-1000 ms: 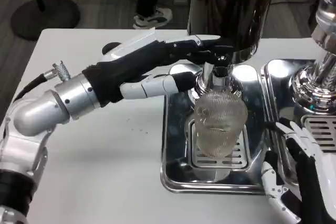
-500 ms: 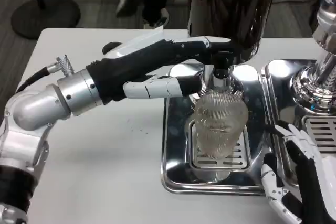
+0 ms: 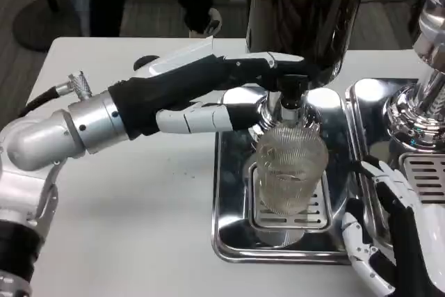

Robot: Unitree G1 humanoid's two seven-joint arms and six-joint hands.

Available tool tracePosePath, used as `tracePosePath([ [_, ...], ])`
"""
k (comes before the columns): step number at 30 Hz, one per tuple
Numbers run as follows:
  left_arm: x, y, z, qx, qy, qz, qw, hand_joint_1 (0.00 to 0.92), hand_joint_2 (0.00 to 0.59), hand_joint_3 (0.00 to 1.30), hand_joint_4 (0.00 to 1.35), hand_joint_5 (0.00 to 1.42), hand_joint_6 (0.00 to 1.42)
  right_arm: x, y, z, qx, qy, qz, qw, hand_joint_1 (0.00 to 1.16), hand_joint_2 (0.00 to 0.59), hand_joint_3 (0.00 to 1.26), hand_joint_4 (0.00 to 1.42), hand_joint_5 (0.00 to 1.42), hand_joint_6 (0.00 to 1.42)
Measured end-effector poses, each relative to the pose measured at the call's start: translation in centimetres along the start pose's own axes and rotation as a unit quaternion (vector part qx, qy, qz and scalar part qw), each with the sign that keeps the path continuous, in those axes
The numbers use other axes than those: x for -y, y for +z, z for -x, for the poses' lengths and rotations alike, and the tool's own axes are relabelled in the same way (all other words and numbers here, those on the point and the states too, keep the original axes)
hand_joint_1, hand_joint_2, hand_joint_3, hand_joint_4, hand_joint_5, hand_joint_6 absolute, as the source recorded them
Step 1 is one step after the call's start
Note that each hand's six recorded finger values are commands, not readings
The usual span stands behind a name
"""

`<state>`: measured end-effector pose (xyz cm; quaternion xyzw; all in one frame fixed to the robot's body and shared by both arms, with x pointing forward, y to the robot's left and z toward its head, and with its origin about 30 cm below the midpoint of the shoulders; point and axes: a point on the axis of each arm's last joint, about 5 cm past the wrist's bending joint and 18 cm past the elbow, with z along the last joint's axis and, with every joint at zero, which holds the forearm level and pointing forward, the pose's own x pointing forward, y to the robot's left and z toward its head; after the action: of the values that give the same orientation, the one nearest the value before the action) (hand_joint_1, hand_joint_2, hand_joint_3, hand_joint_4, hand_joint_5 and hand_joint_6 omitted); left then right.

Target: Grasp the cup under the faucet to collect the drink, then remove the cup.

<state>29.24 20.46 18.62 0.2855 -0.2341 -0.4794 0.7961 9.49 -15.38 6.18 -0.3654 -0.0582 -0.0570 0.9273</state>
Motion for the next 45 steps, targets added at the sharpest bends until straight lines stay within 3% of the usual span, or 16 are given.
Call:
tracePosePath([
  [9, 0.1, 0.27, 0.3, 0.004, -0.010, -0.007, 0.9999, 0.000, 0.063, 0.21, 0.17, 0.23, 0.22, -0.06, -0.09, 0.0, -0.003, 0.001, -0.001, 1.0000, 0.37, 0.528, 0.25, 0.13, 0.10, 0.20],
  [20, -0.1, 1.59, 0.4, 0.004, -0.025, -0.136, 0.9904, 0.000, 0.047, 0.20, 0.17, 0.22, 0.21, -0.16, -0.24, -0.1, -0.007, 0.001, -0.005, 1.0000, 0.38, 0.526, 0.25, 0.13, 0.10, 0.20],
  [29, 0.2, 2.02, 0.3, 0.002, -0.023, -0.186, 0.9823, 0.000, 0.046, 0.16, 0.11, 0.16, 0.16, -0.09, -0.34, 0.0, -0.012, 0.000, -0.007, 0.9999, 0.38, 0.525, 0.25, 0.13, 0.10, 0.20],
  [33, 0.3, 2.02, 0.4, 0.003, -0.022, -0.188, 0.9818, 0.000, 0.046, 0.16, 0.10, 0.16, 0.16, -0.01, -0.36, 0.0, -0.018, -0.002, -0.023, 0.9996, 0.36, 0.399, 0.20, 0.12, 0.12, 0.20],
  [38, 0.5, 1.96, 0.4, 0.001, -0.024, -0.189, 0.9816, 0.000, 0.046, 0.15, 0.10, 0.16, 0.15, 0.14, -0.21, -0.5, -0.021, 0.007, -0.066, 0.9976, 0.34, 0.365, 0.17, 0.11, 0.12, 0.20],
  [39, 0.5, 1.96, 0.4, 0.001, -0.024, -0.191, 0.9813, 0.000, 0.046, 0.15, 0.10, 0.16, 0.15, 0.18, -0.19, -0.6, -0.021, 0.011, -0.074, 0.9970, 0.35, 0.328, 0.12, 0.08, 0.11, 0.20],
  [42, 0.6, 1.96, 0.3, 0.000, -0.024, -0.195, 0.9805, 0.000, 0.048, 0.15, 0.10, 0.16, 0.15, 0.28, -0.07, -1.0, -0.018, 0.025, -0.098, 0.9947, 0.37, 0.306, 0.10, 0.07, 0.11, 0.20],
  [45, 0.6, 1.97, 0.4, -0.001, -0.023, -0.196, 0.9803, 0.000, 0.050, 0.15, 0.10, 0.16, 0.15, 0.35, 0.02, -1.3, -0.016, 0.042, -0.118, 0.9920, 0.37, 0.230, 0.00, 0.00, 0.05, 0.19],
])
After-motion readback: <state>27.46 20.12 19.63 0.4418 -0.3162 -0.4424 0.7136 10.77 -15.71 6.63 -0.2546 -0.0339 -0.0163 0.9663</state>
